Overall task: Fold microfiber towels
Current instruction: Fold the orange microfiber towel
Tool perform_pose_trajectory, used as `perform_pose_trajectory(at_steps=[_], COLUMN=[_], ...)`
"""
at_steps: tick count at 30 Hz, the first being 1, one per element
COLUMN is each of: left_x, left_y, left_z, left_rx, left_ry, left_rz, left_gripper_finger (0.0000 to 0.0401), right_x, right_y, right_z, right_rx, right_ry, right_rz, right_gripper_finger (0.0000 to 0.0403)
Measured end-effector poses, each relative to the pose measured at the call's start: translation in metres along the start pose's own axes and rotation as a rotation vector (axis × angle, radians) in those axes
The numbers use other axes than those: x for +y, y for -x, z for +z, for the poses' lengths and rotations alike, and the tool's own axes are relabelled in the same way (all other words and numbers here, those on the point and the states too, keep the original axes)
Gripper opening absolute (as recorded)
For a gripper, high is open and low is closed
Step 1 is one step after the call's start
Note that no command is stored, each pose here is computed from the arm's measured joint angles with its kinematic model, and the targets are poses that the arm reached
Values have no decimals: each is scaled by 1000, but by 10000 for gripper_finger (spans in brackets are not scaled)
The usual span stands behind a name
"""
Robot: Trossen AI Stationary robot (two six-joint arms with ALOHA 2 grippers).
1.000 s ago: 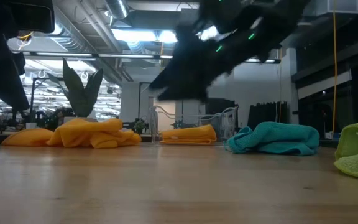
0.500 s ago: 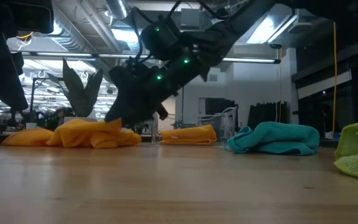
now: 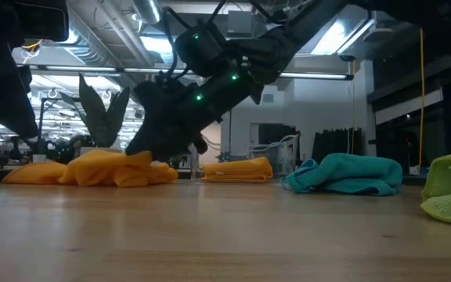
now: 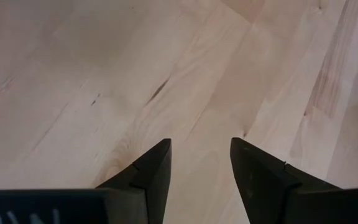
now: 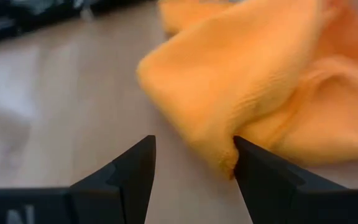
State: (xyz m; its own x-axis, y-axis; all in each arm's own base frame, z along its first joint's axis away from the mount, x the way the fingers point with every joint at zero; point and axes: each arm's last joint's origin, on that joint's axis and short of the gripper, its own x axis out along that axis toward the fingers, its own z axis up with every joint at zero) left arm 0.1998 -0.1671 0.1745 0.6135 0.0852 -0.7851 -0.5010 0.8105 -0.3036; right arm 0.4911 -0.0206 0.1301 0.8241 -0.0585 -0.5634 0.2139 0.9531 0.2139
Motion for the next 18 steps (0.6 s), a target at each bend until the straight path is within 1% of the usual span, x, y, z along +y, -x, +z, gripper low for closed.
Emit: perform_pose_trajectory(at_steps=[4, 6, 7, 9, 11, 13, 14, 16, 18], left_x=[0, 0, 0, 0, 0, 0, 1, 0, 0], left_y=[0, 0, 0, 0, 0, 0, 0, 0, 0], left_z=[1, 1, 0, 0, 0, 0, 0, 0, 0], left_rx=[-12, -12, -12, -13, -12, -13, -12, -5, -4], left_ry=[1, 0, -5, -7, -8, -8, -9, -8, -9], left_rz=[4, 4, 6, 6, 7, 7, 8, 6, 2], left_gripper_finger=[160, 160, 160, 160, 160, 160, 160, 160, 160], right_x=[5, 5, 5, 7, 12, 19, 24, 37, 55], right_y=[-5, -5, -5, -5, -5, -3, -1, 5, 15], right_z=[-8, -7, -6, -7, -9, -11, -13, -19, -30], right_rx=[-3, -9, -19, -20, -17, 3, 33, 108, 216], right_ry=[29, 37, 36, 37, 47, 83, 113, 158, 238], right_rz=[-41, -45, -49, -45, -32, 4, 22, 42, 55], right_gripper_finger=[206, 193, 181, 144, 94, 33, 18, 13, 8])
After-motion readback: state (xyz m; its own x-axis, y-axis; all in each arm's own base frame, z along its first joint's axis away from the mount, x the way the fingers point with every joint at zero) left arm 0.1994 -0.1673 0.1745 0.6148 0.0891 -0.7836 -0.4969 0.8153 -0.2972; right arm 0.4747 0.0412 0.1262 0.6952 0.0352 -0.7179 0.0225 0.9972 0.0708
